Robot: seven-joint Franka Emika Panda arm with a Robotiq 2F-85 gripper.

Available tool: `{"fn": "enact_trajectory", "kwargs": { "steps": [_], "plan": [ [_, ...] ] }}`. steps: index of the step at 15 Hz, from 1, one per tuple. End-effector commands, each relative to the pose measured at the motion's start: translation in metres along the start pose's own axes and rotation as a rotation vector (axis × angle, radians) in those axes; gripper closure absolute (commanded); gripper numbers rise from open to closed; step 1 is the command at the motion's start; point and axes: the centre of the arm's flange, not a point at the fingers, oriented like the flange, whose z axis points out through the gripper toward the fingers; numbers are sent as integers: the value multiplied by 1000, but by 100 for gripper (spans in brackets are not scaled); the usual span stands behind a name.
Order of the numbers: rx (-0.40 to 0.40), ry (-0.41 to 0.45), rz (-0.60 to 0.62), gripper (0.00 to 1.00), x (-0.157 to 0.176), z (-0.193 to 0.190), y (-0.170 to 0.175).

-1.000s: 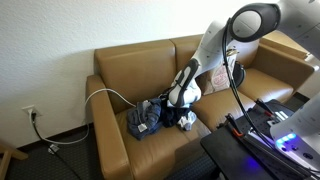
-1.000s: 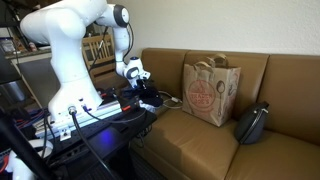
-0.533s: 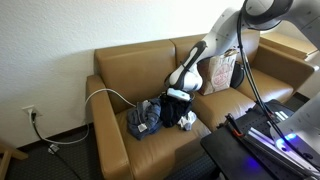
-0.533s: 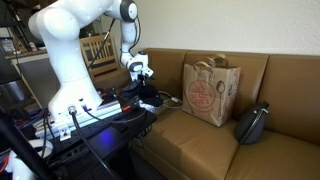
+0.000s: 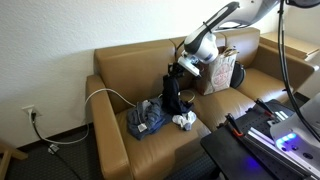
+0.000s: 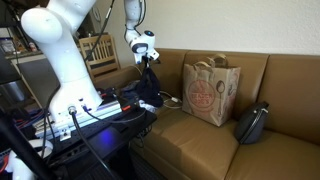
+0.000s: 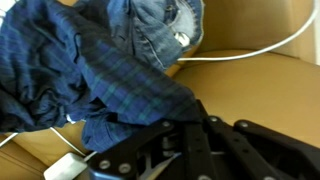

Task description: Place the white fabric and the black fabric in the bag

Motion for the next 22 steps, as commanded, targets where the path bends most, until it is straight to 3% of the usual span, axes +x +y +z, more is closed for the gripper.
{"fn": "enact_trajectory", "kwargs": {
  "steps": [1, 5, 6, 7, 11, 14, 22],
  "plan": [
    [174, 95, -20, 100, -4, -95, -19],
    [326, 327, -46, 100, 0, -193, -61],
    [332, 361, -60, 100, -3, -218, -67],
    [326, 303, -44, 98, 16, -170, -74],
    [347, 380, -53, 100, 9, -202, -77],
    [396, 582, -49, 100, 7, -239, -74],
    [460, 915, 47, 100, 31, -363, -72]
  ]
}}
